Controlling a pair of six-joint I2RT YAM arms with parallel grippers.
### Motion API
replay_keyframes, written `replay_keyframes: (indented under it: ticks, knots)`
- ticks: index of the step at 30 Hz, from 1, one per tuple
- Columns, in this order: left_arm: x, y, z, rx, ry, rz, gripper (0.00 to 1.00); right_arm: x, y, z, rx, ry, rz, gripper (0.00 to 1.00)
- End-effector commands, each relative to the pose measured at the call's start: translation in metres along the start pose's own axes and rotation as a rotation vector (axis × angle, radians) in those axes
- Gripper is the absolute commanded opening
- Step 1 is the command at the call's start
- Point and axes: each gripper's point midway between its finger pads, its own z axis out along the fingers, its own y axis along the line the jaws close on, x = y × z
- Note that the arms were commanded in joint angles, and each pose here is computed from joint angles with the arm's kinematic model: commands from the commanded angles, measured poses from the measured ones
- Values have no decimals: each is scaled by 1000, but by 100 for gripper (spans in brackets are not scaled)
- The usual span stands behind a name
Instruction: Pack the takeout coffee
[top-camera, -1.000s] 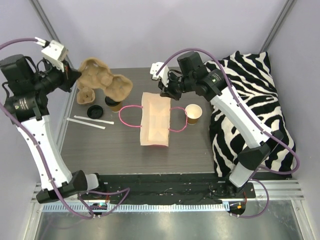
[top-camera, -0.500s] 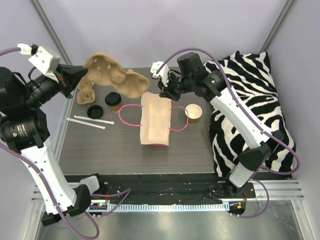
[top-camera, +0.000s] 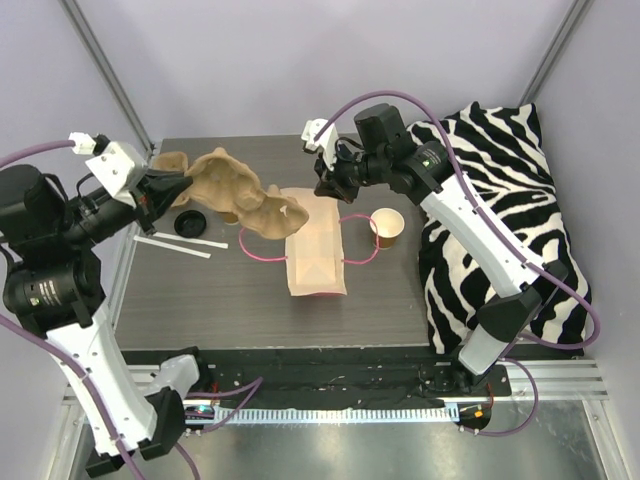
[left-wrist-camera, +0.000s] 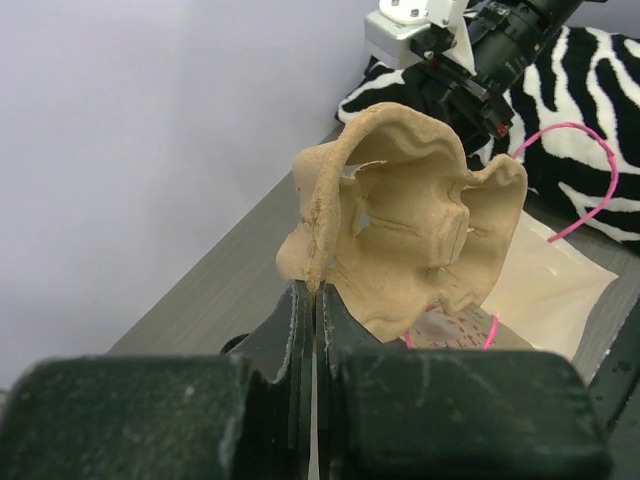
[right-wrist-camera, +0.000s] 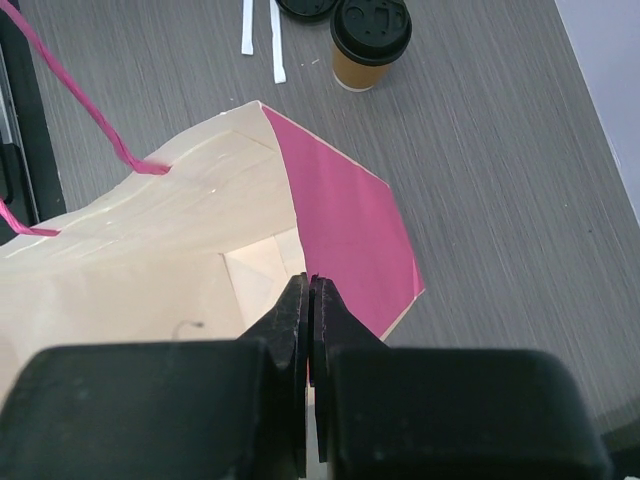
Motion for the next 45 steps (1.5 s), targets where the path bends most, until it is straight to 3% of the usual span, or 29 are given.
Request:
replay_keyframes:
  ticks: [1,4,13,24,36,45]
  knots:
    - [25,6,10,20,99,-54,0,-19,-4,-2,11,-64,6,1]
    - [40,-3,22,56,170,-73,0,-14,-7,7,10,-48,20,1]
    - [43,-11,54,89,201,-19,0,-15,-11,14,14,-47,37,1]
    - [38,-45,86,86,325,282,0,-8,-16,14,45,-31,85,1]
    - [-3,-37,98,62,267,341,0,-4,-19,9,88,-27,113,1]
    - [25,-58,108,116,325,396,0,-6,-16,6,81,-38,125,1]
